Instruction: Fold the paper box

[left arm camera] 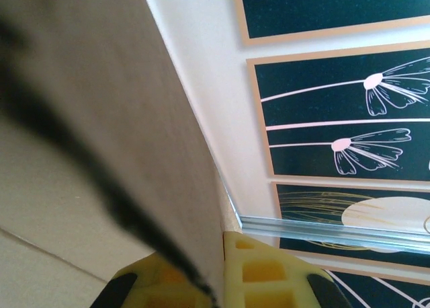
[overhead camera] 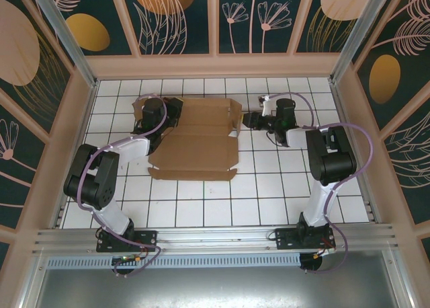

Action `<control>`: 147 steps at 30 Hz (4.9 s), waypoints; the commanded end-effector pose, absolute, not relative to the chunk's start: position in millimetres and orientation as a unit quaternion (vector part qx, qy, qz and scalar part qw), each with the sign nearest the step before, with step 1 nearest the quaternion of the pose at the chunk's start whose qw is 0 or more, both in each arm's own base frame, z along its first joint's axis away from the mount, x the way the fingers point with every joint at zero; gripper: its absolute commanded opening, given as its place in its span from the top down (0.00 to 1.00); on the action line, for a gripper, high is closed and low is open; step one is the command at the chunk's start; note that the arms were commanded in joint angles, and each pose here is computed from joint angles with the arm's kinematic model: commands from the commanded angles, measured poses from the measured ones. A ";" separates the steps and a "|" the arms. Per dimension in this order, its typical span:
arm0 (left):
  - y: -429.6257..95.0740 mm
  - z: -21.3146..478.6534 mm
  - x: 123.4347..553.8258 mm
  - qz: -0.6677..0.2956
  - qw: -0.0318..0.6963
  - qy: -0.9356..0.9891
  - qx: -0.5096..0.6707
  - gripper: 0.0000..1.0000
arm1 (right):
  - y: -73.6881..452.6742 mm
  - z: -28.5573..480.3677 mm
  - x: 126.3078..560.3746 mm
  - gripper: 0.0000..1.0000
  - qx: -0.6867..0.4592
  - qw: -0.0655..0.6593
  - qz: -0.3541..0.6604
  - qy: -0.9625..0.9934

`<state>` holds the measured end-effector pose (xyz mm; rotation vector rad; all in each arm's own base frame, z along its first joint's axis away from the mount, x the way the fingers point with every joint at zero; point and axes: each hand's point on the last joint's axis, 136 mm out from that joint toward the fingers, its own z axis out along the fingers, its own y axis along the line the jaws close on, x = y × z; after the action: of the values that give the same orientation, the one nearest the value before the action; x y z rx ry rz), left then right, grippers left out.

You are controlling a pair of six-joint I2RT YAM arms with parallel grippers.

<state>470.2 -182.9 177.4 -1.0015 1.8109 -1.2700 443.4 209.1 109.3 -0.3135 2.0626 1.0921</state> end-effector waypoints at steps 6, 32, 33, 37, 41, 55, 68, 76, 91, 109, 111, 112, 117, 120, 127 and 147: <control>-194.4 168.2 474.1 -0.494 0.321 0.714 -0.378 1.00 | 234.7 145.2 437.9 0.65 -0.180 0.410 0.449 0.773; -204.2 166.8 494.1 -0.500 0.303 0.726 -0.362 1.00 | 269.8 139.0 443.9 0.45 -0.222 0.379 0.466 0.768; -204.9 167.1 493.9 -0.501 0.302 0.725 -0.362 1.00 | 272.7 138.1 443.4 0.43 -0.228 0.381 0.460 0.769; -203.3 163.9 494.8 -0.500 0.297 0.726 -0.368 1.00 | 279.9 132.5 446.1 0.38 -0.237 0.396 0.427 0.778; -198.5 158.3 501.9 -0.485 0.287 0.731 -0.386 1.00 | 275.9 134.3 456.8 0.36 -0.224 0.410 0.409 0.784; -174.4 112.9 522.5 -0.369 0.234 0.775 -0.456 1.00 | 208.2 129.3 483.5 0.42 -0.080 0.399 0.438 0.801; -175.4 117.8 531.6 -0.390 0.235 0.767 -0.452 1.00 | 215.2 114.7 467.7 0.43 -0.096 0.362 0.455 0.808; -188.3 147.5 522.2 -0.471 0.263 0.743 -0.396 1.00 | 225.1 110.2 454.7 0.44 -0.127 0.376 0.423 0.814; -203.6 207.3 476.1 -0.610 0.330 0.673 -0.259 1.00 | 216.7 128.2 422.2 0.38 -0.145 0.460 0.383 0.788; -204.8 192.1 433.2 -0.656 0.344 0.643 -0.194 1.00 | 207.6 143.6 386.5 0.40 -0.156 0.553 0.223 0.787; -204.1 187.7 429.3 -0.657 0.342 0.642 -0.196 1.00 | 206.1 143.0 384.0 0.41 -0.149 0.553 0.220 0.789; -203.4 186.0 427.9 -0.657 0.342 0.642 -0.197 1.00 | 205.7 143.8 381.7 0.41 -0.145 0.556 0.222 0.788; -201.4 166.7 428.9 -0.637 0.326 0.663 -0.220 1.00 | 205.3 157.7 363.0 0.41 -0.157 0.609 0.183 0.756; -201.4 161.2 431.9 -0.623 0.320 0.676 -0.228 1.00 | 202.5 168.1 347.2 0.46 -0.188 0.645 0.168 0.721; -200.4 159.3 439.2 -0.594 0.321 0.700 -0.232 1.00 | 227.8 138.0 335.0 0.39 -0.275 0.604 0.159 0.731; -197.1 148.7 439.8 -0.579 0.308 0.710 -0.257 1.00 | 247.0 131.4 392.0 0.47 -0.246 0.607 0.109 0.748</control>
<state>441.5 -199.4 164.9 -0.6340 1.8070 -1.5789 377.4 253.1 120.9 -0.6493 1.7458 0.3101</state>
